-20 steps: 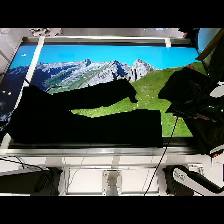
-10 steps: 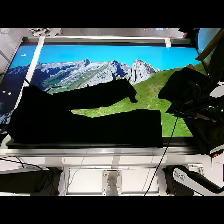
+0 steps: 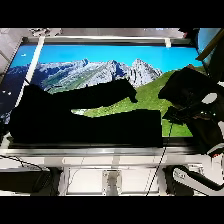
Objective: Fold the clothes and pants, and hang the long-sleeved shirts on hangers.
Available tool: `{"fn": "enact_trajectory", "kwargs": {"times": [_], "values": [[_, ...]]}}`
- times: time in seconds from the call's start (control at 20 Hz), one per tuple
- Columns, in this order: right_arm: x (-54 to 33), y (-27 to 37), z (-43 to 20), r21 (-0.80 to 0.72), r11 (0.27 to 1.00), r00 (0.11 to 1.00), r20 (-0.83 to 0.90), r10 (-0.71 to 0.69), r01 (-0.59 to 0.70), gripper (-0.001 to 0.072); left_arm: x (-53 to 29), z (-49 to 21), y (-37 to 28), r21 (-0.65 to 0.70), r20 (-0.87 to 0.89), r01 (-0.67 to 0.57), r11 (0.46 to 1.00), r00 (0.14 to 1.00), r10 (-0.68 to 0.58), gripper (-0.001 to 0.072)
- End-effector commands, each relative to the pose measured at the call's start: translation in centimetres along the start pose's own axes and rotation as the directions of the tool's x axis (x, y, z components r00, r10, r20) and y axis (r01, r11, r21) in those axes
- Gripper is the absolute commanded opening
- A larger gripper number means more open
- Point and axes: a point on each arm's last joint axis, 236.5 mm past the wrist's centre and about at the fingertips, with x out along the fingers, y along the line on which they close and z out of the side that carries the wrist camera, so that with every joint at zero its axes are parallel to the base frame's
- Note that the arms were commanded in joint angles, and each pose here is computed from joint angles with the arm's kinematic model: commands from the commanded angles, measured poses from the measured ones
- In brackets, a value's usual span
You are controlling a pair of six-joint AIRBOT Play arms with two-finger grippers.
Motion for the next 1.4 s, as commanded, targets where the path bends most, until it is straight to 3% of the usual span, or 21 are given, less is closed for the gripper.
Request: {"fn": "enact_trajectory", "kwargs": {"times": [0.0,0.05,0.1,0.45,0.55,1.05,1.1,1.2,1.3,1.35], "values": [[2.5,-0.4,1.4,0.047,0.998,0.999,0.017,0.034,-0.034,0.0474,0.0,0.1,-0.2,0.016,0.006,0.0,1.0,1.0,0.0,0.0017],[2.9,-0.7,3.0,0.058,0.998,0.997,0.067,0.03,-0.034,0.0521,-0.1,-0.1,-0.3,0.018,0.0,0.002,1.0,1.0,-0.002,0.0017],[3.2,-0.7,4.3,0.07,0.997,0.994,0.108,0.034,-0.042,0.0521,-0.2,-0.2,-0.4,0.019,-0.003,0.004,1.0,1.0,-0.004,0.0017],[5.7,-2.1,7.0,0.032,0.999,0.995,0.095,0.029,-0.032,0.0511,-0.4,-0.2,-0.6,0.023,-0.001,0.005,1.0,1.0,-0.005,0.0017],[5.6,-2.3,8.5,0.046,0.998,0.991,0.131,0.033,-0.039,0.045,-0.4,-0.2,-0.4,0.026,-0.002,-0.001,1.0,1.0,0.001,0.0017],[8.0,-1.1,8.5,0.024,0.99,0.988,0.075,0.137,-0.139,0.045,-0.4,-0.1,-0.4,0.026,0.001,-0.002,1.0,1.0,0.002,0.0017],[8.0,-0.8,8.0,0.011,0.989,0.988,0.051,0.148,-0.148,0.0406,-0.4,-0.2,-0.4,0.026,-0.002,-0.001,1.0,1.0,0.001,0.0016],[7.9,-0.4,6.7,-0.006,0.986,0.986,-0.002,0.167,-0.167,0.0237,-0.4,-0.4,-0.5,0.026,-0.012,0.002,1.0,1.0,-0.002,0.0017],[7.8,-0.2,6.7,-0.015,0.985,0.985,-0.007,0.173,-0.174,0.0007,-0.7,-0.6,-0.8,0.04,-0.014,0.006,0.999,1.0,-0.005,0.0016],[7.5,-0.1,7.1,-0.024,0.985,0.985,0.003,0.173,-0.172,0.0006,-1.1,-0.5,-1.1,0.08,-0.003,0.006,0.997,1.0,-0.005,0.0016]]}}
